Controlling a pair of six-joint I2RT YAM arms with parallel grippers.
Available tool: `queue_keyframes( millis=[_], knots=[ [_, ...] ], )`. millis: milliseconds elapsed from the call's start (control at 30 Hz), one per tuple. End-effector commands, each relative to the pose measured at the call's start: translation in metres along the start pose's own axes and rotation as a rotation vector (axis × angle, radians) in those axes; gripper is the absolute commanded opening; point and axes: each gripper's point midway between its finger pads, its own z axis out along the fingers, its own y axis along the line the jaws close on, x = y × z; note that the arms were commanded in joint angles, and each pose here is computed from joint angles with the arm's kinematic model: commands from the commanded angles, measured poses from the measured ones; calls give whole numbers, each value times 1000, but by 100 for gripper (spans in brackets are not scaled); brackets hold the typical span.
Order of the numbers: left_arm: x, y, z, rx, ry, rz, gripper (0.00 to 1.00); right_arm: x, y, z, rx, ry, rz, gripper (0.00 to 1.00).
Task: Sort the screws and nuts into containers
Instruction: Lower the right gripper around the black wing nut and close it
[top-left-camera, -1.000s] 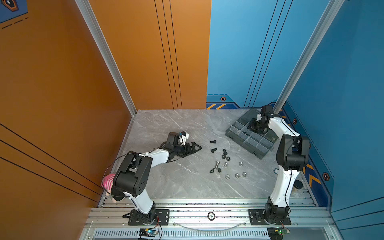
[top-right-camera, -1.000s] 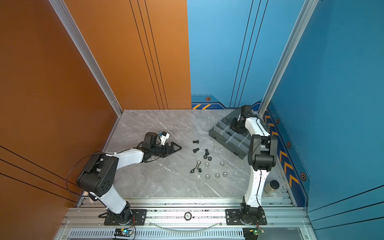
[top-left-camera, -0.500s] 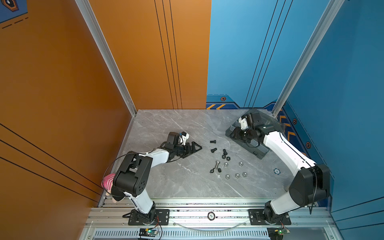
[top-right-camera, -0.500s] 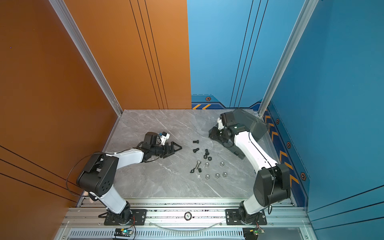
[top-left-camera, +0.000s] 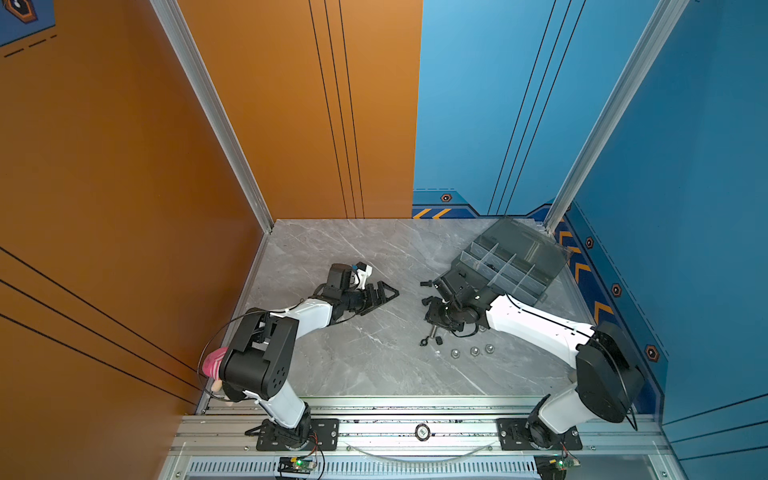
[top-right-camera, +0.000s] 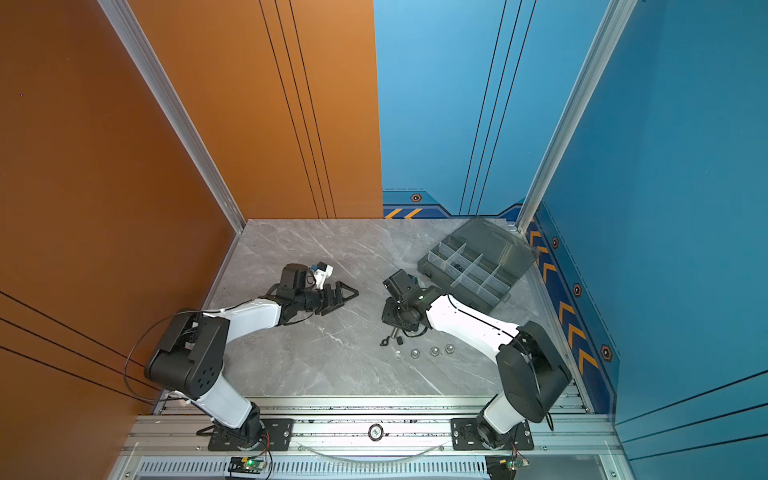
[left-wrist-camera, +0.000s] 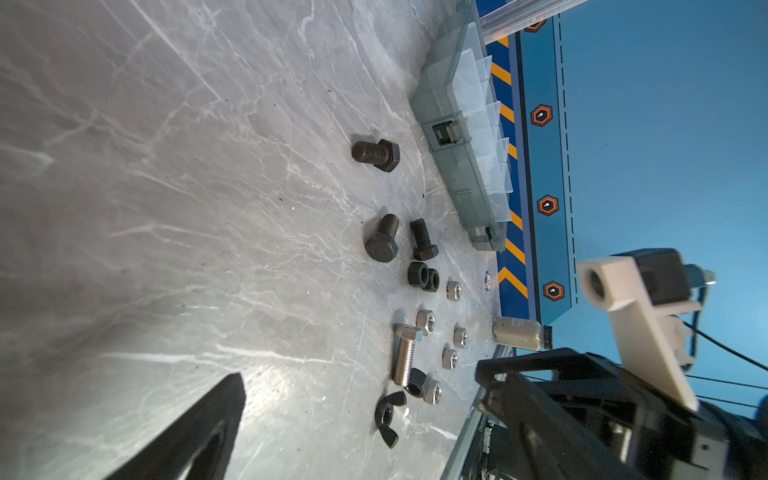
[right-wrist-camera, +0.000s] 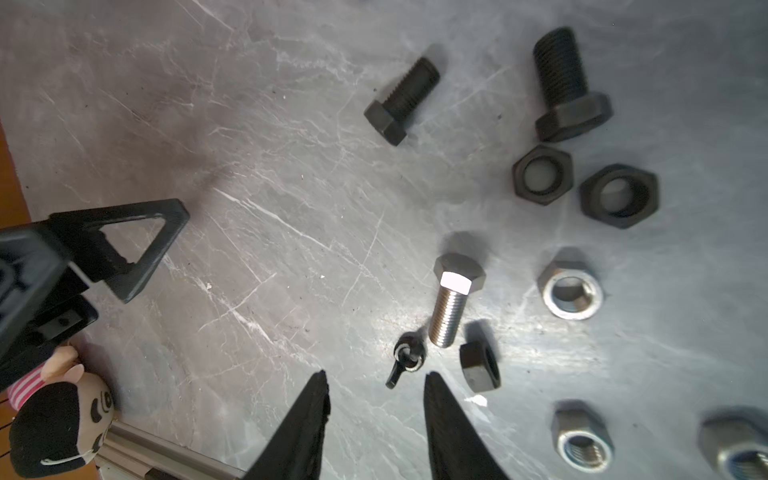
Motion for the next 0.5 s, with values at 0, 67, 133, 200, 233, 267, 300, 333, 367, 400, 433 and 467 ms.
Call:
queue_keyframes(
  millis=[0,67,133,200,233,267,300,333,367,400,433,467],
  knots=[
    [6,2,-9,1,6,-4,98,3,10,11,4,-1,34,42],
    [7,5,-12,-5,1,-6,98,7,11,16,18,10,35,42],
    [8,7,-14,-8,-3,-8,98,10,12,20,29,27,33,42],
    [9,8,-15,-6,-1,-7,98,11,11,21,40,27,38,42],
    [10,9,-15,-7,2,-9,98,11,9,22,48,27,42,42],
    [11,9,-15,-7,4,-6,98,12,8,23,53,31,45,42],
    [11,11,-15,-10,3,-6,98,13,7,24,56,35,49,42],
    [11,11,-15,-10,5,-6,98,15,6,26,56,39,56,42],
    [12,11,-15,-8,6,-5,98,17,6,27,57,48,60,42],
    [13,12,-14,-10,9,-5,98,20,5,29,60,54,61,41],
    [13,13,-14,-10,11,-6,98,21,6,30,59,56,60,41],
    [13,13,-15,-9,11,-5,98,23,6,32,64,62,59,41]
  ],
)
